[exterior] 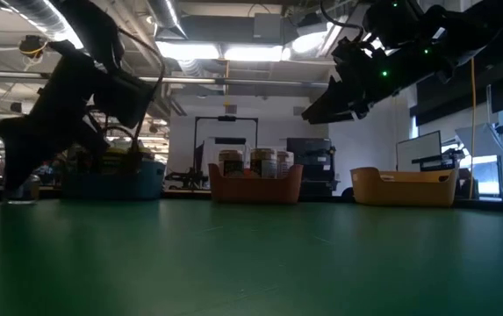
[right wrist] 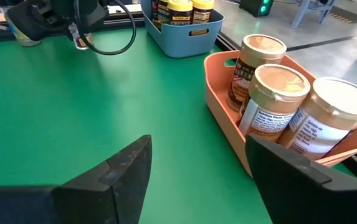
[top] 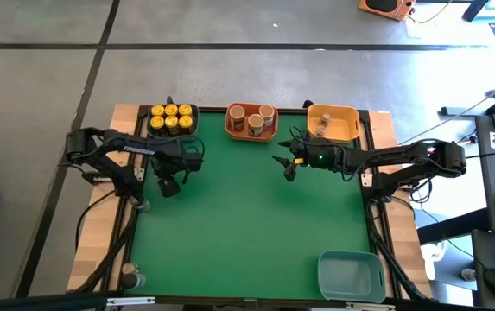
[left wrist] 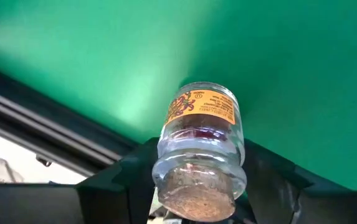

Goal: Sort spices by type
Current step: Put the brown seasoning bottle into the yellow bin

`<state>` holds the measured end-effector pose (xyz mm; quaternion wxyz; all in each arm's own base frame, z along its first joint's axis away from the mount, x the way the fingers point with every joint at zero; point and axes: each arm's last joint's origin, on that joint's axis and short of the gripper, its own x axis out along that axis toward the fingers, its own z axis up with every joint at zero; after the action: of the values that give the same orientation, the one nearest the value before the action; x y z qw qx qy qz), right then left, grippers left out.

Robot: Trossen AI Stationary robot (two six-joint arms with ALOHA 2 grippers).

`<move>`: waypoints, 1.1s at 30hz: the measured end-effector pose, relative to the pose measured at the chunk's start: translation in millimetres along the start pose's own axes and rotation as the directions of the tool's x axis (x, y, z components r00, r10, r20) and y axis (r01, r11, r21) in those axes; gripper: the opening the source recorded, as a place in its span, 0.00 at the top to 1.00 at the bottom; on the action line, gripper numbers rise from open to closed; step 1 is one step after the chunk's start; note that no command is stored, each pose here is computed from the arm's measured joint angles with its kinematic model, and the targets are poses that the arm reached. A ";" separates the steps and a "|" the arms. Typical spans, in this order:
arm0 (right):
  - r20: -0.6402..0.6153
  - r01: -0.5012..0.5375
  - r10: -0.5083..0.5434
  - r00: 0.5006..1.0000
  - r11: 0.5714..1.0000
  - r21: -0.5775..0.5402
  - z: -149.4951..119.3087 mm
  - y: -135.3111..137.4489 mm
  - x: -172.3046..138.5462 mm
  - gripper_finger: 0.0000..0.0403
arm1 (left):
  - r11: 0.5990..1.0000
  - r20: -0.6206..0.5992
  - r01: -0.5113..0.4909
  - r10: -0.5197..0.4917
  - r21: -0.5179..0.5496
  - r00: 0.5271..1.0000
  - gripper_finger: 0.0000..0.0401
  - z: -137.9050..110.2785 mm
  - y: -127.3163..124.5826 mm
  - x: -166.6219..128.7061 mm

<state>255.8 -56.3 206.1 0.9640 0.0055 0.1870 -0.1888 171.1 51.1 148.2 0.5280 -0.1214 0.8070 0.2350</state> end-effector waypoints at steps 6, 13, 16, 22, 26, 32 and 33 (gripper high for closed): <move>-0.001 0.000 0.000 1.000 1.000 0.005 -0.1 0.0 0.0 0.36 | 1.000 0.076 0.018 -0.020 0.026 0.997 0.51 7.7 -3.1 -7.3; -0.004 0.000 0.000 1.000 1.000 0.006 -0.7 0.1 0.8 0.36 | 0.999 0.104 0.025 -0.027 0.021 0.994 0.51 10.4 -3.7 -8.6; -0.010 0.000 0.000 1.000 1.000 0.007 -1.3 0.1 0.8 0.36 | 0.999 0.145 0.033 -0.036 0.021 0.989 0.50 14.8 -5.8 -13.8; 0.013 -0.001 0.000 1.000 1.000 0.013 1.0 0.2 0.8 0.36 | 0.996 0.309 0.068 -0.083 0.060 0.947 0.50 29.7 -17.4 -35.7; -0.001 -0.002 0.002 1.000 1.000 0.010 -0.2 0.2 0.8 0.36 | 0.993 0.404 0.086 -0.114 0.086 0.907 0.50 36.4 -26.4 -47.3; -0.009 -0.029 0.029 1.000 1.000 0.009 -1.0 1.0 0.8 0.36 | 0.985 0.477 0.110 -0.160 0.132 0.864 0.50 45.2 -39.1 -57.2; -0.008 -0.033 0.033 0.999 0.999 0.009 -0.9 1.1 0.8 0.36 | 0.985 0.480 0.106 -0.157 0.133 0.863 0.50 48.1 -40.8 -59.2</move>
<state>256.6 -55.5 205.0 0.9662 0.0137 0.1899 -0.1738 251.9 37.3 175.8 0.7349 -0.0860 0.6482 0.1800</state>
